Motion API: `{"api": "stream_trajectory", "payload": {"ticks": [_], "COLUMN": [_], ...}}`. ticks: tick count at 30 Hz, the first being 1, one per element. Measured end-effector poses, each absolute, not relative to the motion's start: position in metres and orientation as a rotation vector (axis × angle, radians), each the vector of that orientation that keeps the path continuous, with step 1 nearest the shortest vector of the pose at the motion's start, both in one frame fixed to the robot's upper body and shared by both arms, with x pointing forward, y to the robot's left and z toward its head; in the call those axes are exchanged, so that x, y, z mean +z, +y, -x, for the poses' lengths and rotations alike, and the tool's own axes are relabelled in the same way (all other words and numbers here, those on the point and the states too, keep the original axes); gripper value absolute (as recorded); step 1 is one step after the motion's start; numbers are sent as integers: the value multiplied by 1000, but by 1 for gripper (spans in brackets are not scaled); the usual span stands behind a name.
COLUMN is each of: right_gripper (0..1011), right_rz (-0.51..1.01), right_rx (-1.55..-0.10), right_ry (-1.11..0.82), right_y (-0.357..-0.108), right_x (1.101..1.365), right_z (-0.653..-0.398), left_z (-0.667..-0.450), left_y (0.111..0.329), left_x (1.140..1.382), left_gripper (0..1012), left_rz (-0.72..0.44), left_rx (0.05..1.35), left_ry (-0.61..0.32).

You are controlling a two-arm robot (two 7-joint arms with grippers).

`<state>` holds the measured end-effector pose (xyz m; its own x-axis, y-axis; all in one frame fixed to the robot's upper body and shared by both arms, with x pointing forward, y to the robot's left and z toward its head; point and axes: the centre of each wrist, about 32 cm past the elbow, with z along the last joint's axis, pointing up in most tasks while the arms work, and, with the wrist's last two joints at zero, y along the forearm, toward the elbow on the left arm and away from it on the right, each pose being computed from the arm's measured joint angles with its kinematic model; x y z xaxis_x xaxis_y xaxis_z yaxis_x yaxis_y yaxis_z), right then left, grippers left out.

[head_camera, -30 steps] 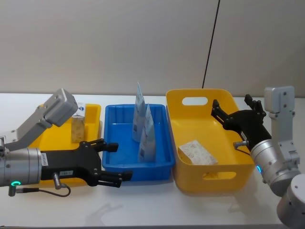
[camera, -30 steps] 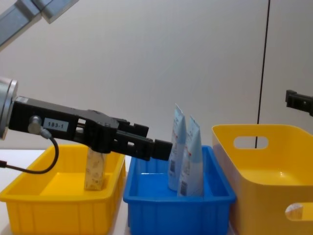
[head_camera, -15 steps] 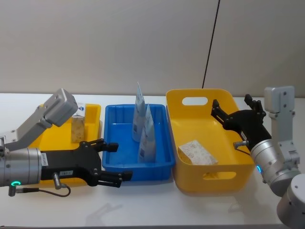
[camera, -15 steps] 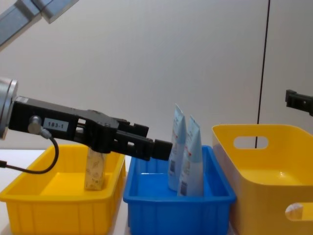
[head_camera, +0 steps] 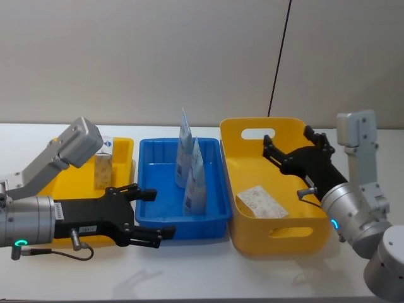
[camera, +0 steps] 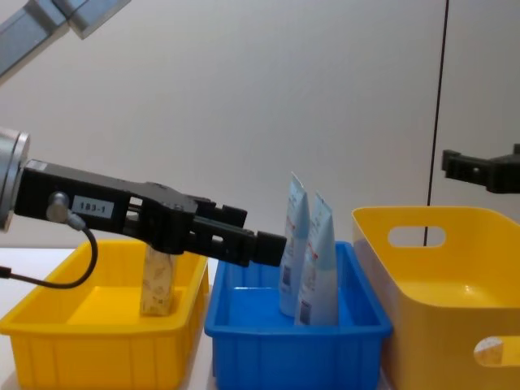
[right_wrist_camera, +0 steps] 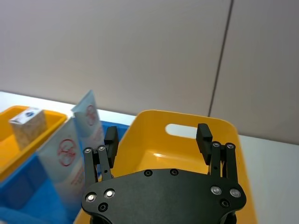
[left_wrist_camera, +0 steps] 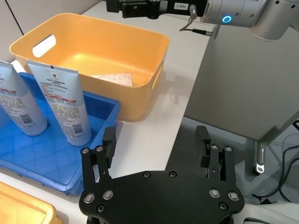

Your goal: Bimanual collaborative sorting of washing and personal care products

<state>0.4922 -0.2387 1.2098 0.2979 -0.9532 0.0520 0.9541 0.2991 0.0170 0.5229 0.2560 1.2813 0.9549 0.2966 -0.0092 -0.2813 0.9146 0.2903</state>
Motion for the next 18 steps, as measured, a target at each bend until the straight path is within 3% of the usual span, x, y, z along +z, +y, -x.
{"api": "stream_trajectory", "payload": {"ticks": [18], "right_gripper": [1003], "right_rz": [85], "right_rx": [-1028], "right_ry": [-9], "right_y": [-216], "right_x": [1234], "right_z": [-496], "left_z": [-523], "left_y": [256], "left_x": [1281], "left_gripper": [1002], "left_rz": [-291], "left_rx": [298], "left_ry": [54]}}
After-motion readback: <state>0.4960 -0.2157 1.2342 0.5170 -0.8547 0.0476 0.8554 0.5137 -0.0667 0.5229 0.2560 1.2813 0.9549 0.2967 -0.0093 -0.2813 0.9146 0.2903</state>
